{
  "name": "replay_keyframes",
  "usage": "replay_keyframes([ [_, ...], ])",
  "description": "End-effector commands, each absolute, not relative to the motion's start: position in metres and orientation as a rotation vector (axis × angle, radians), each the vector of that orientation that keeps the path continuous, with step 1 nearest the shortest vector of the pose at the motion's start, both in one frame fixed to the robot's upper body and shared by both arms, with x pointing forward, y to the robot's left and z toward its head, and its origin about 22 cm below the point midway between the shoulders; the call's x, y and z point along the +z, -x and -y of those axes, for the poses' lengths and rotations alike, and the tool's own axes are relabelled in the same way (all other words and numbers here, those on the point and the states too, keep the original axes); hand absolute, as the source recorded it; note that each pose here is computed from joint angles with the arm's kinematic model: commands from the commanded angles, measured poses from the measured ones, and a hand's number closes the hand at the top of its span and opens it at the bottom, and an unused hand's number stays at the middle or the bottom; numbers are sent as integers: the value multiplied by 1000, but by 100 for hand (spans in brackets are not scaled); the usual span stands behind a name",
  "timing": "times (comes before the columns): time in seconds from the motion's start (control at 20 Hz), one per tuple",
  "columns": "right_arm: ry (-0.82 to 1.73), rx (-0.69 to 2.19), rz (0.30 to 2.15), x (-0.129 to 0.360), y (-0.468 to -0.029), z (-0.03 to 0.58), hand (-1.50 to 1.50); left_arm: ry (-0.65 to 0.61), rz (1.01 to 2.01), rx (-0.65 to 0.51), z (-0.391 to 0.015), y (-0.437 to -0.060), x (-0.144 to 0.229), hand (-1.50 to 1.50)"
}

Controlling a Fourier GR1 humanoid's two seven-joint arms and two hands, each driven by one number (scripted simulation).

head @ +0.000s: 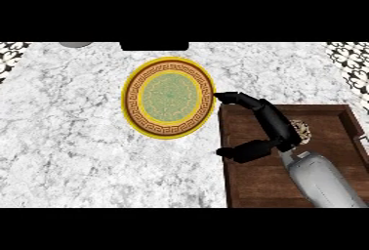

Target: Pick the cupcake from the tray and place it in the plate

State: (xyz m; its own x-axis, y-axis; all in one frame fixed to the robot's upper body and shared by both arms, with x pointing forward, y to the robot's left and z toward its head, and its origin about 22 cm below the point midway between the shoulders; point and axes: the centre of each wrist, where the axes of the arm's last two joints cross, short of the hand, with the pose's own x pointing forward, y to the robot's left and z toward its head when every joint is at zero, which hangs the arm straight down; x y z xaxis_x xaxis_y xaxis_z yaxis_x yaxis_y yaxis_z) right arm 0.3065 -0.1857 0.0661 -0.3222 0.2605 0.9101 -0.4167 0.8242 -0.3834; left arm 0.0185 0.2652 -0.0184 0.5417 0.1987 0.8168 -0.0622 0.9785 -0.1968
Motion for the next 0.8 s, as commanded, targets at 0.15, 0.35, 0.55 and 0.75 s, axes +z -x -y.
replay_keyframes([
  [0.15, -68, 729, 1926, 91, -311, 199, -150, -43, 1525, -13, -278, -89, 48, 0],
  [0.35, 105, 917, 1843, 101, -316, 225, -150, -80, 1501, -12, -278, -80, 48, 0],
  [0.55, 292, 1113, 1677, 116, -322, 249, -150, -108, 1476, -13, -274, -72, 50, 0],
  [0.75, 392, 1295, 1483, 120, -321, 263, -150, -135, 1463, -12, -272, -68, 49, 0],
])
